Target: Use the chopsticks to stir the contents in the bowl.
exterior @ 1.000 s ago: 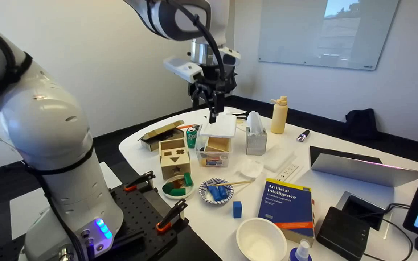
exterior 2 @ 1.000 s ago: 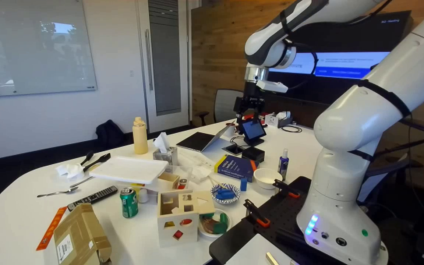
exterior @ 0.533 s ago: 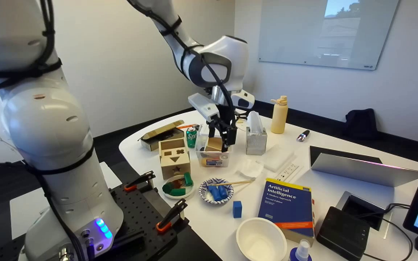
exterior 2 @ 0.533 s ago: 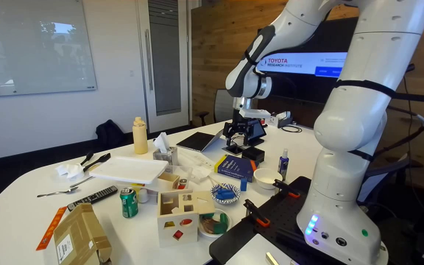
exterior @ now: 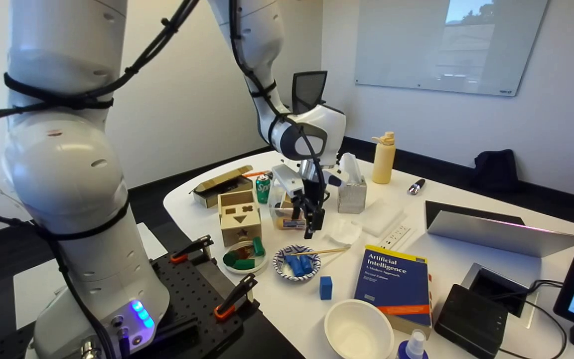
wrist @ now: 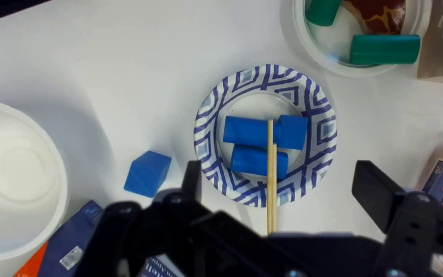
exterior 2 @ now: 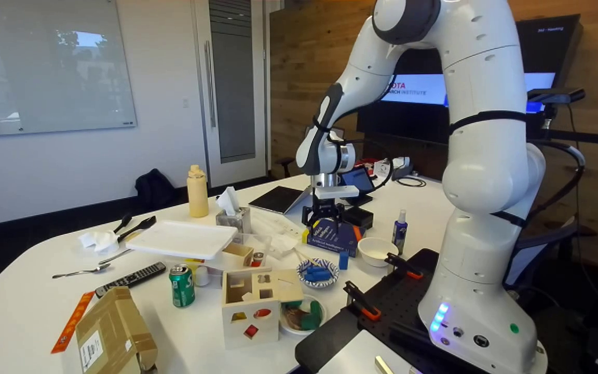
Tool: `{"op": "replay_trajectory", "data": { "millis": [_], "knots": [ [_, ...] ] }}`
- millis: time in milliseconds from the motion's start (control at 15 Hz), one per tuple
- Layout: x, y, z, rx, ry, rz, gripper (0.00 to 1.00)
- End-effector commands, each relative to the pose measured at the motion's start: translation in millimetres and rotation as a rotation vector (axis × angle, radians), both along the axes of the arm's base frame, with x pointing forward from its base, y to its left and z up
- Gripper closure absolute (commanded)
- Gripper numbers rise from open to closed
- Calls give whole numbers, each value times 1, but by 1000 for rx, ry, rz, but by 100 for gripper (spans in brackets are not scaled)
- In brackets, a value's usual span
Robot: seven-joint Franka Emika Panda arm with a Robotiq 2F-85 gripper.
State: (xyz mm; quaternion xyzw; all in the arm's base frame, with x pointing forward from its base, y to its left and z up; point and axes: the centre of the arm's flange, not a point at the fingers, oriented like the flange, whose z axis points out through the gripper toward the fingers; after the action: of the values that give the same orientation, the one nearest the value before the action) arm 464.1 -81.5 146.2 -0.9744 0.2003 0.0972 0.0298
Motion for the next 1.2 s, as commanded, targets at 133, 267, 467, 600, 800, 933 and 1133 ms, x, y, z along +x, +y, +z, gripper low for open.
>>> {"op": "replay_trajectory", "data": {
  "millis": [133,267,467,600,800,933,1133],
  "knots": [
    [14,2,-46,-3,45,-26,0],
    [16,0,-58,1,53,-31,0],
    [21,-2,-76,7,58,-32,0],
    [26,-3,-87,15,66,-31,0],
    [33,1,-101,22,83,-28,0],
    [36,1,-110,25,85,-27,0],
    [41,1,-120,22,87,-26,0]
  ]
}}
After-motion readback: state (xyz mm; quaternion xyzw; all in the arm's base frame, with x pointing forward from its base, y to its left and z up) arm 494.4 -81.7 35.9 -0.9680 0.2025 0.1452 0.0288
